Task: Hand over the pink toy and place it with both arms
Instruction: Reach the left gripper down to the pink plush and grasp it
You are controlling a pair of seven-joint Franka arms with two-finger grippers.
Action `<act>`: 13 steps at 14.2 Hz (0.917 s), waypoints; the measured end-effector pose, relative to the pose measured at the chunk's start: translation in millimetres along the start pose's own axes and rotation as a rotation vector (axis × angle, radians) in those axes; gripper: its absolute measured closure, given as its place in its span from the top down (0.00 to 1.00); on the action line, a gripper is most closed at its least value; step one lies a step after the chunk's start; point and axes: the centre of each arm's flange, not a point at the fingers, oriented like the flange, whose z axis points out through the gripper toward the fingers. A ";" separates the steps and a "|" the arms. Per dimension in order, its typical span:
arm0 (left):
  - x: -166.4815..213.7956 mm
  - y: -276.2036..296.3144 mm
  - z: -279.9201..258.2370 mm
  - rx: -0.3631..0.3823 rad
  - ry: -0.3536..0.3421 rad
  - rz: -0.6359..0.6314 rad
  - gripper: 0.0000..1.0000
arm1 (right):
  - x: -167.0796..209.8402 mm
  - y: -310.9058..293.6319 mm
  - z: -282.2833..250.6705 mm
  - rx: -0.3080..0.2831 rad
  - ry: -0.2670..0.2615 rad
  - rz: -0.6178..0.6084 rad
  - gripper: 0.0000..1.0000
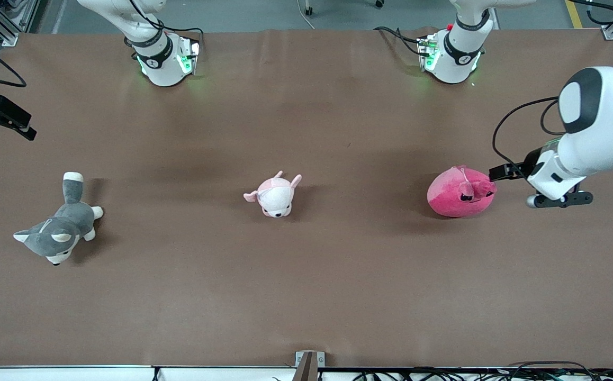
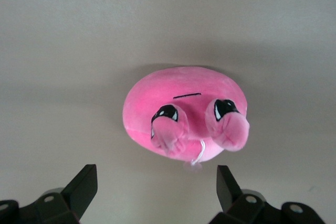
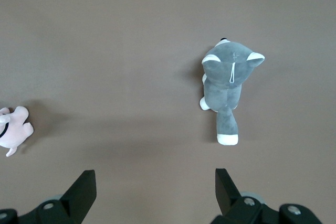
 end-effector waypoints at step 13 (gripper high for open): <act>20.9 3.8 56.9 0.006 -0.019 -0.062 0.18 | 17.1 -46.5 38.9 0.293 -0.125 -0.014 1.00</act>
